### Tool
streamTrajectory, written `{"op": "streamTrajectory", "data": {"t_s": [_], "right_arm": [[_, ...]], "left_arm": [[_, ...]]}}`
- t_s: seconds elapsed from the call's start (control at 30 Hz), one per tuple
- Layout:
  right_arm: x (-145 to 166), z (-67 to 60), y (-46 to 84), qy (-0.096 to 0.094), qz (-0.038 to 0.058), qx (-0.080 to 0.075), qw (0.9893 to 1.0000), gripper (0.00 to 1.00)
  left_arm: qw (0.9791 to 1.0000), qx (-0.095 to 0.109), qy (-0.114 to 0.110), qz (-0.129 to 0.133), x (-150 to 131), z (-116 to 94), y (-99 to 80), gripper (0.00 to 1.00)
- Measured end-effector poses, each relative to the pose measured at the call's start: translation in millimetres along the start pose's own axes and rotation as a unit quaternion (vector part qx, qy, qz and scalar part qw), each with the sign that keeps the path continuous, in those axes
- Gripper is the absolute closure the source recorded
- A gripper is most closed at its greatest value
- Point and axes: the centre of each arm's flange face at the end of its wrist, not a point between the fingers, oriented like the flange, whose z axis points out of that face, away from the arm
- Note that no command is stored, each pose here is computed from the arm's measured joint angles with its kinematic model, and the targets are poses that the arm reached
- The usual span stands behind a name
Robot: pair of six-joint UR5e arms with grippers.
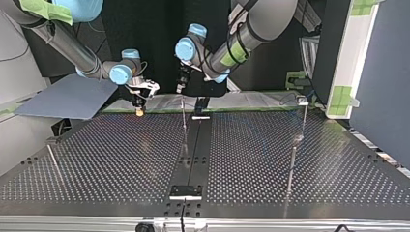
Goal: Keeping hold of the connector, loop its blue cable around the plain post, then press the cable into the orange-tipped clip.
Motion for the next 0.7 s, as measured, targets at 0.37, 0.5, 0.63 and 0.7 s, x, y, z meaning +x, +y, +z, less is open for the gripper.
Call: {"op": "streamTrajectory", "data": {"t_s": [0.37, 0.5, 0.63, 0.7], "right_arm": [[-0.5, -0.4, -1.4, -0.001, -0.0004, 0.002, 1.0, 0.98], [-0.6, -0.7, -2.2, -0.001, -0.0005, 0.002, 1.0, 0.98], [-0.7, -0.9, -2.3, -0.003, -0.0004, 0.002, 1.0, 0.98], [-0.8, -0.9, -2.2, -0.003, -0.0004, 0.002, 1.0, 0.98]], "left_arm": [[0.9991, -0.035, 0.014, -0.02, 2.8, -4.0, 5.8, 0.0], [0.9984, -0.049, 0.021, -0.019, 4.2, -6.4, 8.0, 0.0], [0.9982, -0.053, 0.022, -0.018, 4.7, -7.7, 7.8, 0.0], [0.9981, -0.054, 0.023, -0.018, 4.7, -8.1, 7.5, 0.0]]}}
